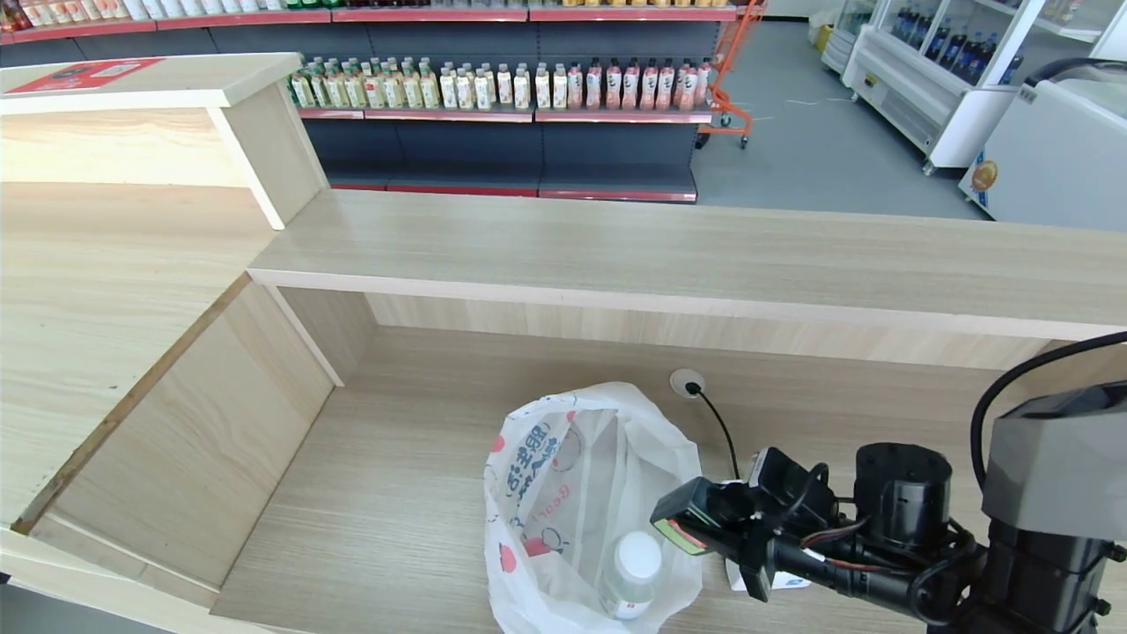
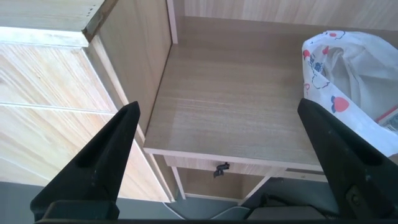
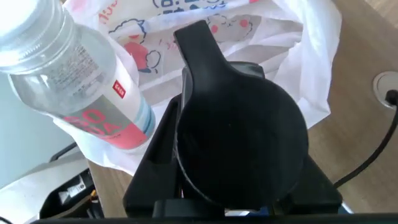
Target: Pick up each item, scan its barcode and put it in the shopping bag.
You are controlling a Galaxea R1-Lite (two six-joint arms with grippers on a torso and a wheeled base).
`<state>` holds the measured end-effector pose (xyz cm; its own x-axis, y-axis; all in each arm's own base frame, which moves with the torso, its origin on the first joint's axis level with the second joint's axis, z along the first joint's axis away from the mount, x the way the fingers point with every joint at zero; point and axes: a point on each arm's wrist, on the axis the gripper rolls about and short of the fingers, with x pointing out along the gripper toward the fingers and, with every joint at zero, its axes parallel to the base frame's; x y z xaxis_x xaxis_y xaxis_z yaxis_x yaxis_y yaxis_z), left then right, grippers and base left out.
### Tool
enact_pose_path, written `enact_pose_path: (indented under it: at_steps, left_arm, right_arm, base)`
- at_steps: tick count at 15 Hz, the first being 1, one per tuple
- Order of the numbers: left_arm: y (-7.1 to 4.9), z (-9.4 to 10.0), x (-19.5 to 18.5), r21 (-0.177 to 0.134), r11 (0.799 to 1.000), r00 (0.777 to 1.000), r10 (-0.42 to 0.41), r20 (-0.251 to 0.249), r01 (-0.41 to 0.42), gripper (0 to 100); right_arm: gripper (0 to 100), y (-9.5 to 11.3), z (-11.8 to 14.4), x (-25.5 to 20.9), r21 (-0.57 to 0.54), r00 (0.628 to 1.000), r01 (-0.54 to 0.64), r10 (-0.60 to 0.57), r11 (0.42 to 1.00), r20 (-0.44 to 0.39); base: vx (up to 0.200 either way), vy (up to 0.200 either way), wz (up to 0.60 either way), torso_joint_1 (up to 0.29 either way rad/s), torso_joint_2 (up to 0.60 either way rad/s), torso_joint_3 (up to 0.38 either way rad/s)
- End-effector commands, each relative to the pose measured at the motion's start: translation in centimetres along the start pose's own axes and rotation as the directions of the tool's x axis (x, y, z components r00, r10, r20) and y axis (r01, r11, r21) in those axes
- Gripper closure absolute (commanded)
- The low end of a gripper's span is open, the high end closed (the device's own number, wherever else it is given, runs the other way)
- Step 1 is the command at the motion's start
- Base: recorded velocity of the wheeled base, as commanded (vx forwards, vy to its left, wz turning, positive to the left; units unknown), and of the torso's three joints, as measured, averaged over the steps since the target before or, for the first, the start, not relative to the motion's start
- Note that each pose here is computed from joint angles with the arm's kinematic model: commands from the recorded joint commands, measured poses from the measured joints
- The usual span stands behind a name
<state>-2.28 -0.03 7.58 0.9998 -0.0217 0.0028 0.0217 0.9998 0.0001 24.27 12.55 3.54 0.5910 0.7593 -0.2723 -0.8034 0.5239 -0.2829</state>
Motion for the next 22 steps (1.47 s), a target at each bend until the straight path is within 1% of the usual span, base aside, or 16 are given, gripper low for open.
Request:
enact_pose_path:
  at_steps: [1,5,9,11,14,16,22]
  left_arm:
    - [0.0,0.0,0.0,0.0,1.0,1.0,0.0,-0.001,0.0,0]
    - [0.0,0.0,0.0,0.0,1.0,1.0,0.0,-0.001,0.0,0]
    - [0.0,0.0,0.0,0.0,1.0,1.0,0.0,-0.001,0.0,0]
    - [0.0,0.0,0.0,0.0,1.0,1.0,0.0,-0.001,0.0,0]
    - [0.0,0.0,0.0,0.0,1.0,1.0,0.0,-0.001,0.0,0]
    - [0.0,0.0,0.0,-0.002,1.0,1.0,0.0,-0.001,0.0,0]
    - [0.0,0.0,0.0,0.0,1.0,1.0,0.0,-0.001,0.0,0]
  right_arm:
    - [100,0.4,-1.0,0.1,0.02,0.999,-0.018,0.018,1.0,-0.037]
    - [100,0.5,-1.8,0.3,0.036,0.998,-0.026,0.029,0.999,-0.063]
    - [100,0.4,-2.3,1.0,0.041,0.997,-0.03,0.033,0.999,-0.069]
    - [100,-0.1,-2.3,1.6,0.037,0.998,-0.02,0.022,0.999,-0.052]
    - [100,-1.0,-1.4,3.0,0.016,1.0,-0.001,0.001,1.0,0.01]
    - [100,-1.5,-1.2,4.0,0.03,0.999,0.006,-0.007,1.0,0.039]
    - [100,-1.5,-1.7,4.3,0.035,1.0,-0.005,0.004,0.999,0.031]
  base:
    - [0.0,0.0,0.0,0.0,0.0,0.0]
    - [0.0,0.0,0.0,0.0,0.0,0.0]
    - [0.0,0.0,0.0,0.0,0.0,0.0]
    - [0.0,0.0,0.0,0.0,0.0,0.0]
    - [0.0,0.0,0.0,0.0,0.0,0.0]
    - [0.0,0.0,0.0,0.0,0.0,0.0]
    - [0.0,0.0,0.0,0.0,0.0,0.0]
